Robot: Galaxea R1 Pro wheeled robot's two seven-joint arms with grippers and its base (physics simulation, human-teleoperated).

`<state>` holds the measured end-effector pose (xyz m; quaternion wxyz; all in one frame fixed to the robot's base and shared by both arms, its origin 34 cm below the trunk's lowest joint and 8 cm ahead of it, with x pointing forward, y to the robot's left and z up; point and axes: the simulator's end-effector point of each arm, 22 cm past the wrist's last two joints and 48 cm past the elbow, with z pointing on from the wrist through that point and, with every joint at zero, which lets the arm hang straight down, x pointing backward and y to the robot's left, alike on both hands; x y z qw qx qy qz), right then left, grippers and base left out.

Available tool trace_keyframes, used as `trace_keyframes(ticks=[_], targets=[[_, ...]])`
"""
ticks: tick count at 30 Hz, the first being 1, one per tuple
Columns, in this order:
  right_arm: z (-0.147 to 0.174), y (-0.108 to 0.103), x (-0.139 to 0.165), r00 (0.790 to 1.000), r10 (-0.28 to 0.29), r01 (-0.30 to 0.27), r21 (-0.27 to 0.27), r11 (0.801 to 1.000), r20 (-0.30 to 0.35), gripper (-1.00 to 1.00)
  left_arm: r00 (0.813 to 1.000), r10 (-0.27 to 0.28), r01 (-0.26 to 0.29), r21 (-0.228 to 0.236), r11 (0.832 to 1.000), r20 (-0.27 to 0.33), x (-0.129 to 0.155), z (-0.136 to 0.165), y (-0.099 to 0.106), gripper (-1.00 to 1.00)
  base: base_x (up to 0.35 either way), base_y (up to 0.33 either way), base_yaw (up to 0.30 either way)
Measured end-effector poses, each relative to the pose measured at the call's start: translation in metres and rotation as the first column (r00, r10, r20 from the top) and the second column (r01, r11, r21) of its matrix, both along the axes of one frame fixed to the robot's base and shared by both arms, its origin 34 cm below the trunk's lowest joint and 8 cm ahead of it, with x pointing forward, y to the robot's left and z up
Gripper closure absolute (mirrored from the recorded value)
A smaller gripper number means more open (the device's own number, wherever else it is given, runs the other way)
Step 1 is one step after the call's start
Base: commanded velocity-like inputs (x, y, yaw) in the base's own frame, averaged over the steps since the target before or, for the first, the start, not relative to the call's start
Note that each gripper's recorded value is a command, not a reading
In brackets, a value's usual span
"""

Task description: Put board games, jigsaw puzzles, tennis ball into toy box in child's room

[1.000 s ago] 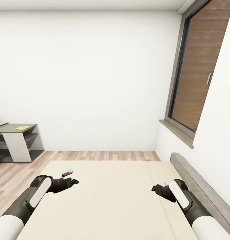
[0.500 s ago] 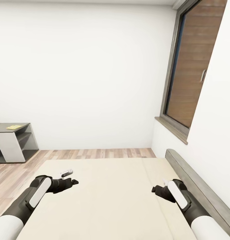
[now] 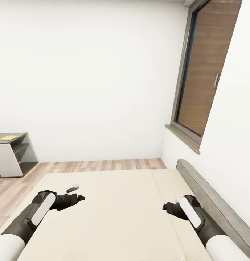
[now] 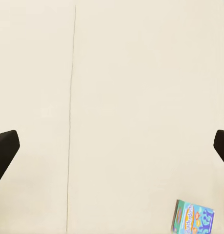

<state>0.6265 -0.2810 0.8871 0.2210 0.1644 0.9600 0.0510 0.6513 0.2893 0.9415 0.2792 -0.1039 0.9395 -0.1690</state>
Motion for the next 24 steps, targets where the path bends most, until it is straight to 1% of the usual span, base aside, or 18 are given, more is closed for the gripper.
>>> trace_keyframes(ticks=[3,11,14,19,24], targets=[[0.0001,0.0045,0.0001,1.000,0.021,-0.021,-0.012,1.000,0.002,-1.00,1.000,0.000,0.000,0.000,1.000,0.000,0.0001,0.0000,0.0000,-1.00,0.000,0.000,-0.005],[0.0002,0.0066,0.0002,0.999,0.032,-0.032,-0.020,0.999,0.002,-1.00,1.000,-0.001,0.001,-0.001,1.000,-0.001,-0.0002,-0.0004,-0.0005,-1.00,0.000,0.000,0.010],[0.0002,0.0067,0.0002,0.999,0.033,-0.032,-0.021,0.999,0.002,-1.00,1.000,-0.001,0.001,-0.002,1.000,0.000,-0.0001,-0.0002,-0.0009,-1.00,0.000,0.000,0.155],[0.0009,0.0067,0.0003,0.999,0.033,-0.033,-0.021,0.999,0.004,-1.00,1.000,-0.002,0.002,-0.002,1.000,0.002,0.0001,0.0009,-0.0014,-1.00,0.000,0.000,0.233],[0.0011,0.0067,0.0003,0.999,0.033,-0.033,-0.021,0.999,0.004,-1.00,1.000,-0.003,0.003,-0.002,1.000,0.002,0.0001,0.0009,-0.0025,-1.00,0.000,0.000,0.060]])
